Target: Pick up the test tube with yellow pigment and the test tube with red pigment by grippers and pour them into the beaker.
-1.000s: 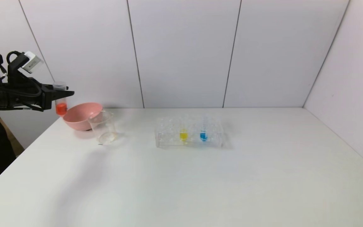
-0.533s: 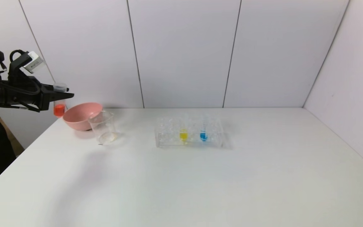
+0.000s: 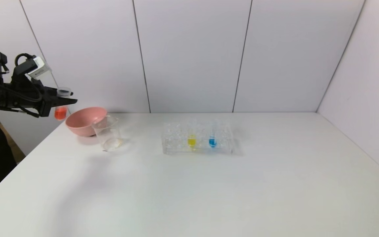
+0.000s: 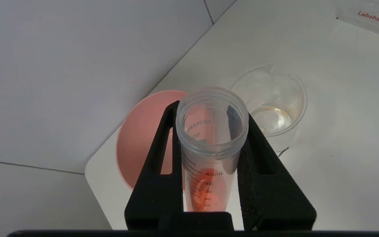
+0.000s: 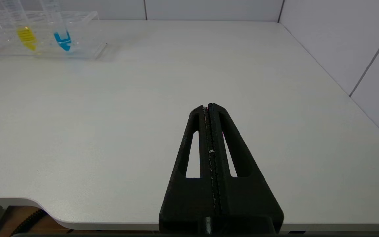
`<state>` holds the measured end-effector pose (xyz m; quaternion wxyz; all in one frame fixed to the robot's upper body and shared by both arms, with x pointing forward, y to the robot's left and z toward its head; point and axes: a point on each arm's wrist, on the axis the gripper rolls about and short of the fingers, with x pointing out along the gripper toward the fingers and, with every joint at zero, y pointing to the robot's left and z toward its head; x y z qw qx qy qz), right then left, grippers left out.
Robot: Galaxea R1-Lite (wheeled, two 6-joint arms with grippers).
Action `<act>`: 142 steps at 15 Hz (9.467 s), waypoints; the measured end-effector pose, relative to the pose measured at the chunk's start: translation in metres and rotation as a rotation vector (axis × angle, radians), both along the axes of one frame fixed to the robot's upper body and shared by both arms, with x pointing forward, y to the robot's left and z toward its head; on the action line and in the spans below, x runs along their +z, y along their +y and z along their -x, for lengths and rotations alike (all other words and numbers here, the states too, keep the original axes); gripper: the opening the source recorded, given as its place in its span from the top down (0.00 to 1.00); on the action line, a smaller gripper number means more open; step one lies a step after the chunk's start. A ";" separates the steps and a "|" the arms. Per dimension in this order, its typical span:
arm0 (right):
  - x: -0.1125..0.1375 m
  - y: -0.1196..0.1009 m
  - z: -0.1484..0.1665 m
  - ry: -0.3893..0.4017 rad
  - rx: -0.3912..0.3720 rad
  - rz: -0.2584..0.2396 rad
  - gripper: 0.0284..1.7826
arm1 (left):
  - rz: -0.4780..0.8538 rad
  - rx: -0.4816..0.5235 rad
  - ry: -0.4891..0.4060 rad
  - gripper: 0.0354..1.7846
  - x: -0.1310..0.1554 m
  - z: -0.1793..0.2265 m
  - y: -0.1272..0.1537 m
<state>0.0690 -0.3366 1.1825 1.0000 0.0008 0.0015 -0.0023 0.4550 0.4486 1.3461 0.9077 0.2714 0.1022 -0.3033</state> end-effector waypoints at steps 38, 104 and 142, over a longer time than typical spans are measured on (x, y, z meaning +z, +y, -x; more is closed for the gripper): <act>0.000 0.000 0.000 0.000 0.000 0.000 0.95 | -0.524 -0.048 0.227 0.75 0.000 -0.033 -0.063; 0.000 0.000 0.000 0.000 0.000 0.000 0.95 | -0.860 0.171 0.362 0.75 -0.019 -0.049 -0.110; 0.000 0.000 0.000 0.000 0.000 0.000 0.95 | -0.956 0.205 0.366 0.75 -0.028 -0.056 -0.133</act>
